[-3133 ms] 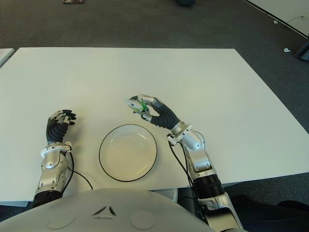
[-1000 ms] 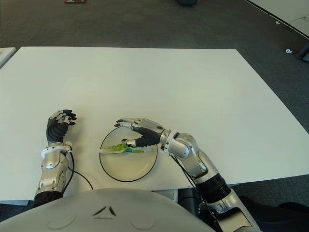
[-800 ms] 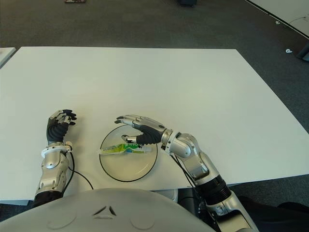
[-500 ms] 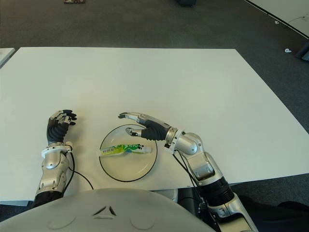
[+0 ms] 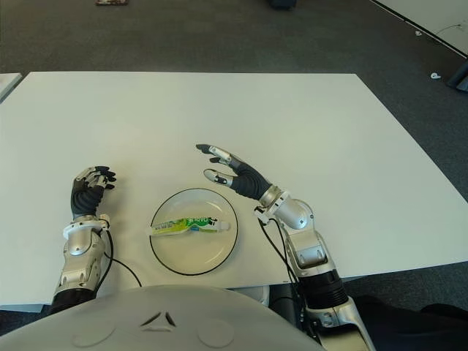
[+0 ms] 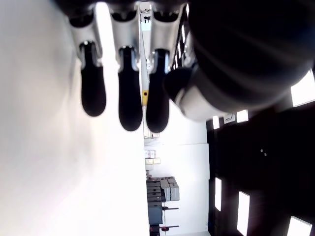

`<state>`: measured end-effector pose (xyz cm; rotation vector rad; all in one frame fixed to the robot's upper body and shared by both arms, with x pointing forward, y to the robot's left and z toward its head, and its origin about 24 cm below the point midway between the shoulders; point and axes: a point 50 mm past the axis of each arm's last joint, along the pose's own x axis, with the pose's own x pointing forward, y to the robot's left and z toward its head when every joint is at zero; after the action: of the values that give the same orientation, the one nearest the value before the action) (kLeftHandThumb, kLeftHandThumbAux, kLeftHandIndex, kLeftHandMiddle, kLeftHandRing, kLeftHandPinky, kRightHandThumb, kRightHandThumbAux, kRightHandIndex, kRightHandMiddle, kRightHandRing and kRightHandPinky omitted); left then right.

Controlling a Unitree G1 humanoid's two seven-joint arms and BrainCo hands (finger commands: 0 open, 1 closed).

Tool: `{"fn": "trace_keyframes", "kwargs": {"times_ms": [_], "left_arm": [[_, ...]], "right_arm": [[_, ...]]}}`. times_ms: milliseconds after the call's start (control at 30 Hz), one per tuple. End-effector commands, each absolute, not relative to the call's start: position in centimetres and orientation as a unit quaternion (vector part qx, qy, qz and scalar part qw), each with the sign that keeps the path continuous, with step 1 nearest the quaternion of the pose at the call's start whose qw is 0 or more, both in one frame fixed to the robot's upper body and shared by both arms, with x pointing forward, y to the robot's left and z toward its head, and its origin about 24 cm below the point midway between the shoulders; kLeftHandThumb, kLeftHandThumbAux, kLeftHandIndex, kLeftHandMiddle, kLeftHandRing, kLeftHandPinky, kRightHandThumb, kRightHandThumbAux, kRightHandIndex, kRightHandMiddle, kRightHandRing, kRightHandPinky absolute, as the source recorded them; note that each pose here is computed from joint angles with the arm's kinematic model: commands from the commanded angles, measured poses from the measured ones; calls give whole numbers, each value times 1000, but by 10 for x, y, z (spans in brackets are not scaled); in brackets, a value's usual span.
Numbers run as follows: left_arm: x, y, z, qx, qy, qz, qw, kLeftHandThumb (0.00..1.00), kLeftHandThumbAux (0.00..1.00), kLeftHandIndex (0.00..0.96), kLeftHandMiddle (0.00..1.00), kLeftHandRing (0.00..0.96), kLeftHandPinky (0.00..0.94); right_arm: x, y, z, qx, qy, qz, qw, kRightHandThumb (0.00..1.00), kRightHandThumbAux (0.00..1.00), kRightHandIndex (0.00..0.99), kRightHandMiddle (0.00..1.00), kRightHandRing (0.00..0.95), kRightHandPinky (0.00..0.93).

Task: Put the toothpaste on the table into the plate.

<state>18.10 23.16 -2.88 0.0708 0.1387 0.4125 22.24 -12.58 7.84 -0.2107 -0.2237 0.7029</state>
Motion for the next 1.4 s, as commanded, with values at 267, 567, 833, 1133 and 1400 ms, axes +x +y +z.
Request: {"fn": "trace_keyframes", "kwargs": {"times_ms": [267,567,833,1133,1400], "left_arm": [[184,229,-30,33,71,200,977,706,718,425,497,506,504],[184,229,-30,37,71,199,977,707,717,425,493,507,501],[185,229,-29,39,65,196,978,706,717,425,499,511,500],[185,228,-28,38,62,195,978,706,718,425,496,506,495],[185,226,-28,38,60,195,978,706,718,426,503,512,500]], "right_arm": [[226,-146,76,94,-114,219,964,301,482,34,116,121,211],[228,-161,61,114,-85,169,975,256,535,86,153,164,241],[231,-159,49,130,-58,132,981,218,572,126,175,185,252],[229,-160,37,124,-37,107,986,186,584,152,192,200,261],[227,-166,22,130,-11,82,988,176,607,201,248,265,341]]}}
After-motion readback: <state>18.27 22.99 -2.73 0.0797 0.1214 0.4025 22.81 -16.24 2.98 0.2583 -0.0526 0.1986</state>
